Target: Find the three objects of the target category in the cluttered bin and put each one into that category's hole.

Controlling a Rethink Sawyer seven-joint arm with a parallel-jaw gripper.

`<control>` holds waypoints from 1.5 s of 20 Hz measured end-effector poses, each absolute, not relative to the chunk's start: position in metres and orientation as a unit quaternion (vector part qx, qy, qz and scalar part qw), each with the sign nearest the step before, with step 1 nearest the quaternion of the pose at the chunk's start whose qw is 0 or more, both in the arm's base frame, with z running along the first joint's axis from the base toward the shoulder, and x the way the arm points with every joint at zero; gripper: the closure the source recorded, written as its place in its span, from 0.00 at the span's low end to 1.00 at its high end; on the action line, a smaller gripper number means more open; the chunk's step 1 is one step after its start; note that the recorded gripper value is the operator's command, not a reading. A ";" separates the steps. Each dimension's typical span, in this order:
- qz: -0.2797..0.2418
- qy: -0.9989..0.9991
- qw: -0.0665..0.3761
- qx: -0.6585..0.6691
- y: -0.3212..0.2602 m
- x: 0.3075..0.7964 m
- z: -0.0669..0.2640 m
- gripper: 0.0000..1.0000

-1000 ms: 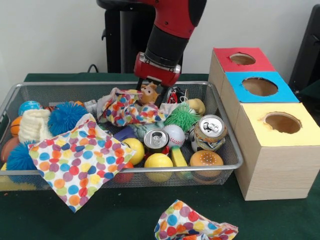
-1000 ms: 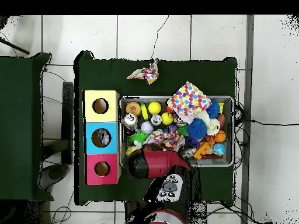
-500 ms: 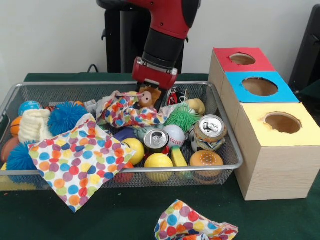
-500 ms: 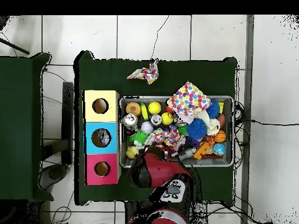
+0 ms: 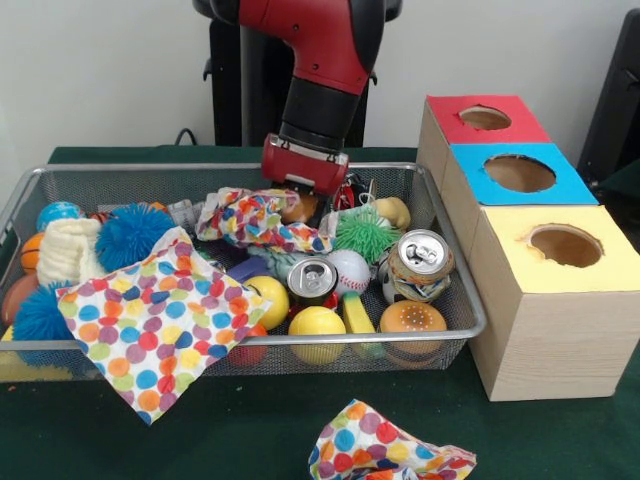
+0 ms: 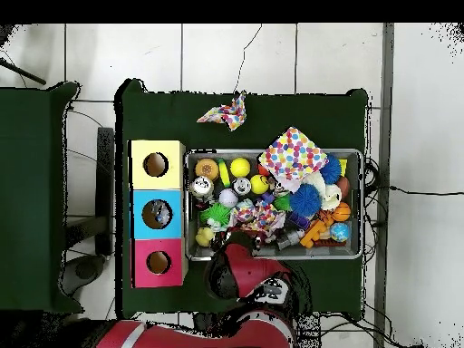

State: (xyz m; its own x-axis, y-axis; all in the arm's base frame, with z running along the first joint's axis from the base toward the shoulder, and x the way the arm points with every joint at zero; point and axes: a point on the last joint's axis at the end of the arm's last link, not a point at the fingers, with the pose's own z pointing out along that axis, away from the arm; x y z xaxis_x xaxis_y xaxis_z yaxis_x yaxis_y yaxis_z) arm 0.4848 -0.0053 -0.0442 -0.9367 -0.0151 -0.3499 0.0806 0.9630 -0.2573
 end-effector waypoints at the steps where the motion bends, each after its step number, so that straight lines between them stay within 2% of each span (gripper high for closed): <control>1: -0.134 0.972 0.193 0.017 -0.006 0.485 -0.047 0.00; 5: -0.134 0.968 0.211 0.020 -0.006 0.485 -0.051 0.00; 6: -0.134 0.963 0.234 0.021 -0.007 0.484 -0.054 1.00; 11: -0.134 0.957 0.255 0.020 -0.008 0.486 -0.056 1.00; 24: -0.142 0.957 0.252 0.035 -0.009 0.487 -0.049 1.00; 30: -0.150 0.972 0.164 0.080 -0.010 0.486 0.007 1.00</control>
State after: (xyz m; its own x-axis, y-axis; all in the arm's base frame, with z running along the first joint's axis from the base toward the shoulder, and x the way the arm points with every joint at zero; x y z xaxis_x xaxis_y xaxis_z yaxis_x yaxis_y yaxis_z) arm 0.4856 -0.0102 0.0072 -0.9331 0.1071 -0.3432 0.2057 0.9420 -0.2651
